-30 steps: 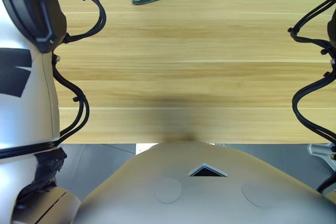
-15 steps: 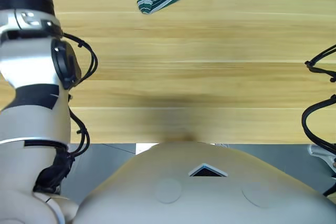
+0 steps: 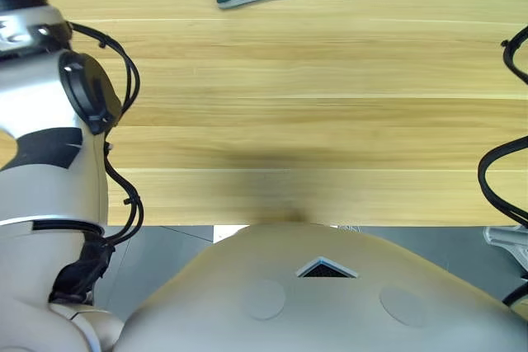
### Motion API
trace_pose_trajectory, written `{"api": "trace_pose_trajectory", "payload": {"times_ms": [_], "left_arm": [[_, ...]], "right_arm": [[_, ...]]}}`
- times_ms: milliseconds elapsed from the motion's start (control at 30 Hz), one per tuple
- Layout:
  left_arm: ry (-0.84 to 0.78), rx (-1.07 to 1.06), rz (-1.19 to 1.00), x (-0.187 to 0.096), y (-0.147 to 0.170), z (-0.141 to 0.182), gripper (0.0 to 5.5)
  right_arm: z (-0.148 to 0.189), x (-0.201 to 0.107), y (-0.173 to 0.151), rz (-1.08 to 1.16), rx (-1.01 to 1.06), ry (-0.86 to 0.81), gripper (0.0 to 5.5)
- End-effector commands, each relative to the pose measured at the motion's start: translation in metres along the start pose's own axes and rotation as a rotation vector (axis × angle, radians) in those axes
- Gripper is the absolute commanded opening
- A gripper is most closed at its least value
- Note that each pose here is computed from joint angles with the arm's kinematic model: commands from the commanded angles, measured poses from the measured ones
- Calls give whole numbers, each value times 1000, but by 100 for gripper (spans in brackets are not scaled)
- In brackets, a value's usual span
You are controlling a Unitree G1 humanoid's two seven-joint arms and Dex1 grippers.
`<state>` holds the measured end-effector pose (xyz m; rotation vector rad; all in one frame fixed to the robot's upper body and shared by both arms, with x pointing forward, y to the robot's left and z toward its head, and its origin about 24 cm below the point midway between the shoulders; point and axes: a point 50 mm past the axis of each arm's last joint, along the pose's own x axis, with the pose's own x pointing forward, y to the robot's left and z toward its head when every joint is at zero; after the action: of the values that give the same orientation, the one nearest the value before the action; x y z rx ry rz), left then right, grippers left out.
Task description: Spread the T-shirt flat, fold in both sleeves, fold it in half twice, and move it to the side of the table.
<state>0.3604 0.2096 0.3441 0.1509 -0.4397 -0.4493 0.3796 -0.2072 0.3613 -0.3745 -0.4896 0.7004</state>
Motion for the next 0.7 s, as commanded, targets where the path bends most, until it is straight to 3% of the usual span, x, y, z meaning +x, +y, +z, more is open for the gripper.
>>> {"api": "trace_pose_trajectory", "payload": {"times_ms": [33,167,400,700], "left_arm": [[-77,56,25,-6,4,39,1],[-11,30,43,4,4,29,1],[113,-11,141,44,12,2,1],[142,0,276,58,10,-6,1]], "right_arm": [[36,4,-5,-15,-78,-53,0],[31,9,-5,-45,-54,-11,0],[5,44,10,-119,35,135,0],[-12,61,21,-301,100,217,0]]}}
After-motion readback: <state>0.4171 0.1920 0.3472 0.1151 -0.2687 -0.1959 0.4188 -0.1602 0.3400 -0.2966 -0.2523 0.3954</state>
